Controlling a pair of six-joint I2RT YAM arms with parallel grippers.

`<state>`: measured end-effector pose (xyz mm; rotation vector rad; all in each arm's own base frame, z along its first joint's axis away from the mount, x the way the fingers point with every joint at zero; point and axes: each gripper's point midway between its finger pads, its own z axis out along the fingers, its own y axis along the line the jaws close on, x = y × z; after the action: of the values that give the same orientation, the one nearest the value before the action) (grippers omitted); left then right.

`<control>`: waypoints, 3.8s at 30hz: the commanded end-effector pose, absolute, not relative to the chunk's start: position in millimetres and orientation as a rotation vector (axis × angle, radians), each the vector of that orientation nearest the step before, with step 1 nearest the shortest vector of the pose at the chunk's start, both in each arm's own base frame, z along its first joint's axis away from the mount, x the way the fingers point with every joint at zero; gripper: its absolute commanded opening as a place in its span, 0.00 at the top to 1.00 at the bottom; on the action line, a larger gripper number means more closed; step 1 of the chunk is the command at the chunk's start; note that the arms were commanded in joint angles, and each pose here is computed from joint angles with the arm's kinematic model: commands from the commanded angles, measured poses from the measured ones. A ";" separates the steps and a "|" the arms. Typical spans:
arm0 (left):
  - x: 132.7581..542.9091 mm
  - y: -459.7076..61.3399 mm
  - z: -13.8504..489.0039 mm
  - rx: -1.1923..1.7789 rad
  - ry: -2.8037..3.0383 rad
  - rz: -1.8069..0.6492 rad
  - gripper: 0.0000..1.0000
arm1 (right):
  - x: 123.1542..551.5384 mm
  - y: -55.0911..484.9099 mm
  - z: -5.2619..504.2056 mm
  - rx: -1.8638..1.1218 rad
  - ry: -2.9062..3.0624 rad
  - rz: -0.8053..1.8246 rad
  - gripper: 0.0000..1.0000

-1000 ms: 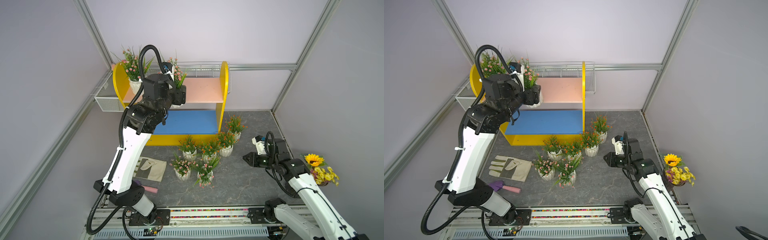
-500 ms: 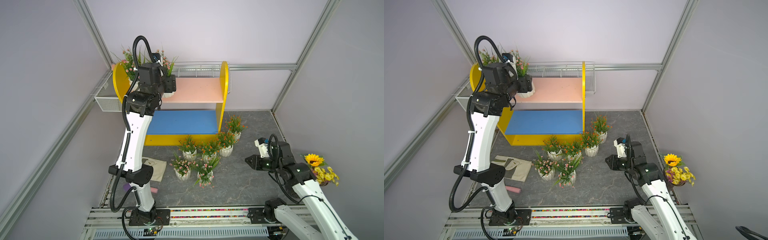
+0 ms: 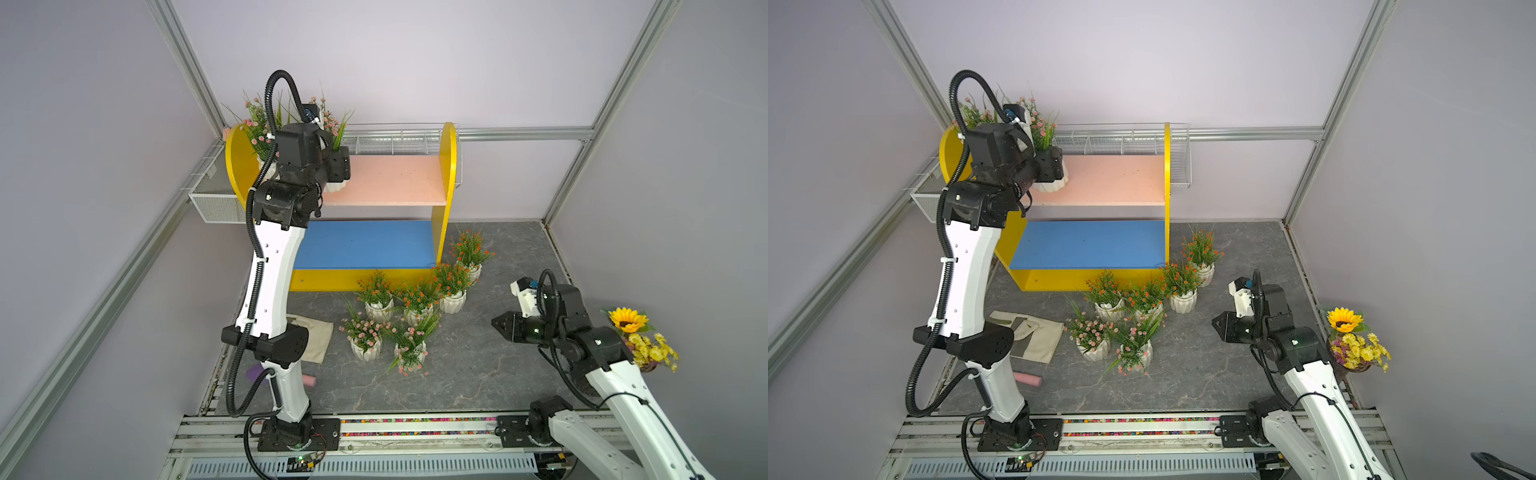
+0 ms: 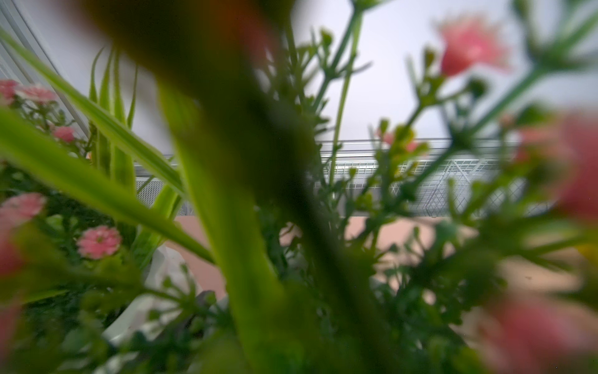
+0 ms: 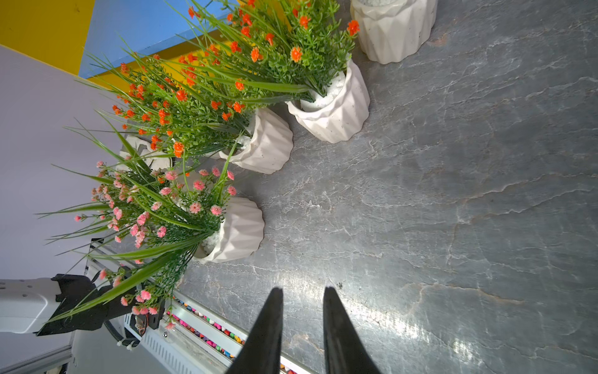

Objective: Place the baby's breath potted plants on the rack by color
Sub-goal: Place the baby's breath potted plant on the rack, then pick up the baby's breath potted plant from the center of the board.

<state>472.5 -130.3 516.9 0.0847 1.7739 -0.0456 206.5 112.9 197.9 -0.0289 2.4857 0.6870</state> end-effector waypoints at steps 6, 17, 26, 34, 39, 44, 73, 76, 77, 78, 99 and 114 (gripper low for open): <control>483.7 -125.4 530.8 0.052 1.708 -0.032 0.91 | 207.1 111.1 203.9 -0.013 2.467 0.685 0.75; 504.3 -118.2 509.5 0.018 1.748 0.002 0.61 | 207.6 111.2 202.7 -0.012 2.468 0.686 0.69; 504.5 -119.2 509.1 0.021 1.750 -0.006 0.39 | 211.7 115.4 200.0 -0.017 2.468 0.710 0.66; 496.0 -117.0 524.0 0.006 1.715 -0.029 0.36 | 212.9 116.6 201.4 -0.025 2.460 0.716 0.61; 493.6 -117.6 527.5 0.006 1.707 -0.041 0.00 | 213.0 117.4 202.8 -0.029 2.456 0.723 0.59; 494.5 -118.7 525.9 0.010 1.711 -0.044 0.00 | 213.1 116.8 203.2 -0.031 2.454 0.717 0.58; 398.0 -130.9 508.7 0.048 1.713 -0.154 0.00 | 220.8 118.6 194.0 -0.025 2.445 0.720 0.58; 376.2 -132.2 492.8 0.044 1.704 -0.219 0.00 | 218.6 121.2 188.5 -0.033 2.457 0.731 0.58; 369.3 -133.5 485.1 0.045 1.704 -0.244 0.00 | 217.5 122.2 185.5 -0.037 2.464 0.730 0.58; 363.3 -133.5 478.6 0.046 1.704 -0.265 0.00 | 216.6 123.5 183.6 -0.042 2.469 0.729 0.58; 283.2 -198.3 290.4 0.251 1.834 -0.606 0.03 | 211.2 189.7 118.4 -0.183 2.537 0.621 0.65; 262.2 -183.0 265.3 0.244 1.884 -0.597 0.03 | 216.1 268.3 110.4 -0.371 2.532 0.622 0.71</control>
<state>266.8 -189.0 265.5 0.2654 1.8703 -0.6059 205.4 252.3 97.0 -0.4009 2.5855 0.5859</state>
